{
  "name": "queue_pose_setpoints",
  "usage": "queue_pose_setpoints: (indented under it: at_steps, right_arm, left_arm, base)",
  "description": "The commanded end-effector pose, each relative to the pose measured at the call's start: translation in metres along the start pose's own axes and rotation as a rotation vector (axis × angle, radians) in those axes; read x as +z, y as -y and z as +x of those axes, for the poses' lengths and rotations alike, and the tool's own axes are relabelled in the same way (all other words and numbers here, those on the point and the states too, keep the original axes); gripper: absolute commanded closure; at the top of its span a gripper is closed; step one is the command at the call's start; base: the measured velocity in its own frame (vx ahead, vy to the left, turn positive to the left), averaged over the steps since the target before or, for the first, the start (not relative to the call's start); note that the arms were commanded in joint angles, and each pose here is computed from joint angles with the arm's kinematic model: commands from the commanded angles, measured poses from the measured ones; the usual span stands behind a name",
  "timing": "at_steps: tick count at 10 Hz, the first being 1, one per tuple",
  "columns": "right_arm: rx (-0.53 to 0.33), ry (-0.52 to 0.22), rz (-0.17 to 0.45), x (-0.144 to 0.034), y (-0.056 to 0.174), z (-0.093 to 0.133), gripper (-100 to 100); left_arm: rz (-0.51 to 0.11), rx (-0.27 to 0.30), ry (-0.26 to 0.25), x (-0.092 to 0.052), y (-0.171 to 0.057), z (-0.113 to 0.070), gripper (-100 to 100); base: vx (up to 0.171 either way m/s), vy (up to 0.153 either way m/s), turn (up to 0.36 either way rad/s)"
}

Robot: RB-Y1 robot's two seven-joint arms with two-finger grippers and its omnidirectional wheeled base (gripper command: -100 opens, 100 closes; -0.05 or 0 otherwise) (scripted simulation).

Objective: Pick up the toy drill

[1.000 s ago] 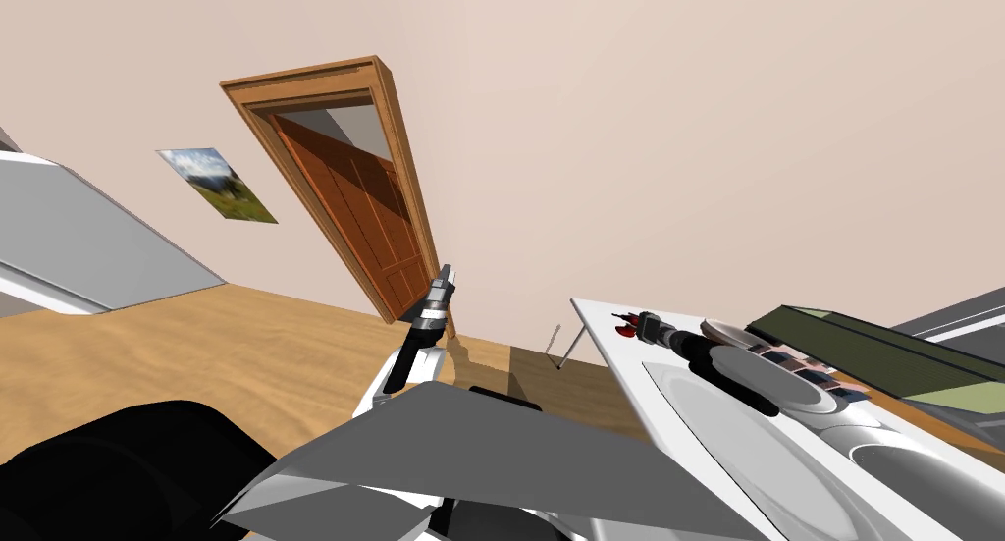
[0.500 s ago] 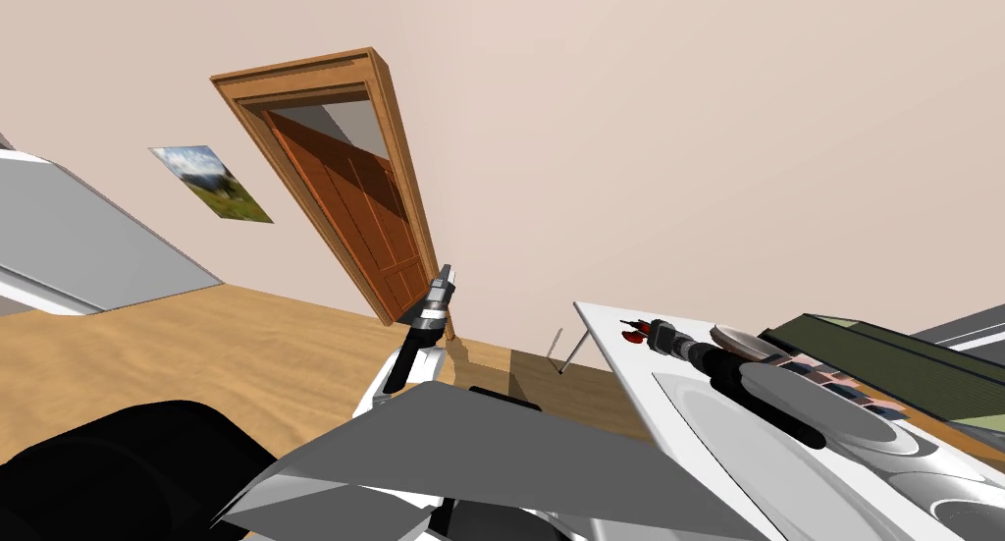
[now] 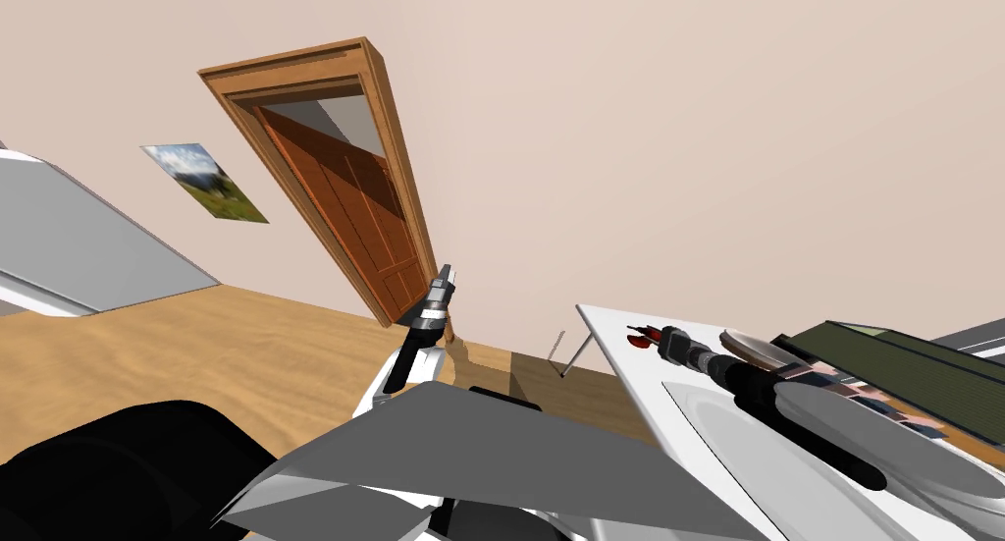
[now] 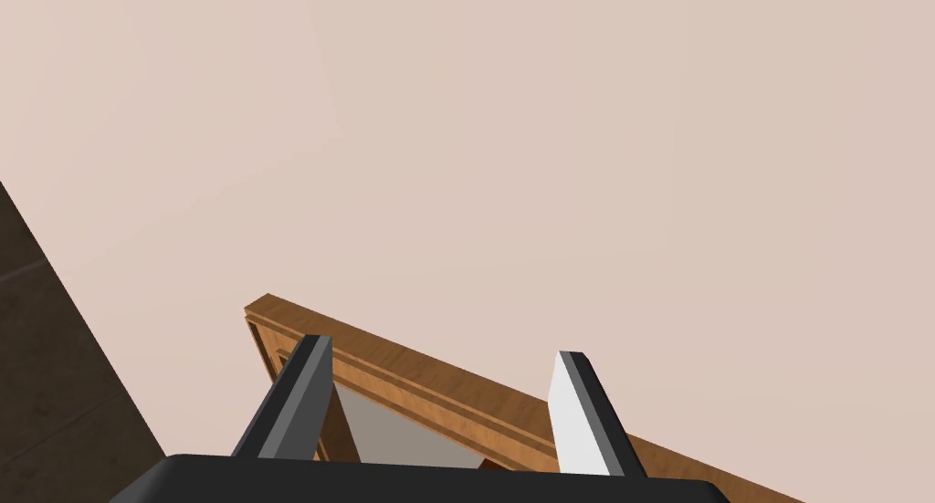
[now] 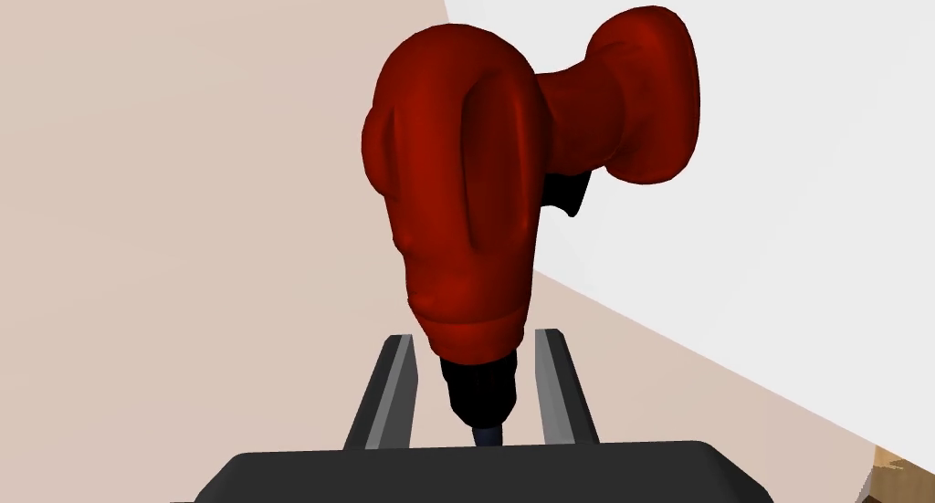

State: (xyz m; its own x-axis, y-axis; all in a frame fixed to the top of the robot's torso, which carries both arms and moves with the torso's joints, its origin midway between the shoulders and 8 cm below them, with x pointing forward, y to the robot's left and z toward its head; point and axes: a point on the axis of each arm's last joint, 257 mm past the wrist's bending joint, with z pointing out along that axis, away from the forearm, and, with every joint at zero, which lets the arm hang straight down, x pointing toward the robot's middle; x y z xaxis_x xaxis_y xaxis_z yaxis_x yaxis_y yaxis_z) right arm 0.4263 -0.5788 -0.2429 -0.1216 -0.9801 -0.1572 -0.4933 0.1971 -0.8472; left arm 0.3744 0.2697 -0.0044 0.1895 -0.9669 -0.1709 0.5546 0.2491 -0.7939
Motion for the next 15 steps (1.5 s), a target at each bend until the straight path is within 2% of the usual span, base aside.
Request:
queue_pose_setpoints:
  at_steps: [1, 2, 3, 4, 6, 7, 9, 10, 13, 14, 15]
  right_arm:
    - [-0.003, -0.01, -0.003, -0.011, -0.004, 0.008, 100]
    - [0.001, -0.024, -0.028, -0.016, -0.018, 0.016, 100]
    - [0.001, -0.024, -0.029, -0.016, -0.019, 0.016, 100]
    - [-0.018, -0.005, 0.007, -0.024, -0.002, 0.01, 100]
    - [-0.009, -0.029, -0.027, -0.036, -0.022, 0.022, 100]
    - [-0.033, -0.007, 0.016, -0.042, 0.0, 0.014, 100]
    - [-0.023, -0.033, -0.025, -0.055, -0.023, 0.027, 100]
    - [-0.051, -0.008, 0.023, -0.061, 0.002, 0.017, 100]
    - [-0.042, -0.037, -0.025, -0.074, -0.023, 0.031, 100]
    - [-0.043, -0.031, -0.013, -0.071, -0.017, 0.028, 100]
    - [-0.043, -0.032, -0.017, -0.072, -0.019, 0.029, 0]
  left_arm:
    - [0.0, 0.0, 0.0, 0.0, 0.0, 0.0, 0]
    - [0.0, 0.0, 0.0, 0.0, 0.0, 0.0, 0]
    - [0.0, 0.0, 0.0, 0.0, 0.0, 0.0, 0]
    - [0.0, 0.0, 0.0, 0.0, 0.0, 0.0, 0]
    - [0.0, 0.0, 0.0, 0.0, 0.0, 0.0, 0]
    - [0.0, 0.0, 0.0, 0.0, 0.0, 0.0, 0]
    - [0.0, 0.0, 0.0, 0.0, 0.0, 0.0, 0]
    - [0.0, 0.0, 0.0, 0.0, 0.0, 0.0, 0]
    - [0.0, 0.0, 0.0, 0.0, 0.0, 0.0, 0]
    - [0.0, 0.0, 0.0, 0.0, 0.0, 0.0, 0]
    - [0.0, 0.0, 0.0, 0.0, 0.0, 0.0, 0]
  base:
    - [0.068, 0.01, 0.011]
    - [0.041, 0.011, 0.006]
    - [0.009, 0.011, -0.01]
    - [0.057, 0.024, 0.001]
    - [0.054, 0.019, 0.01]
    - [0.064, 0.019, -0.005]
    - [0.055, 0.015, 0.011]
    - [0.059, 0.021, -0.017]
    - [0.04, 0.013, 0.01]
    - [-0.001, 0.002, -0.012]
    - [0.0, 0.0, 0.0]
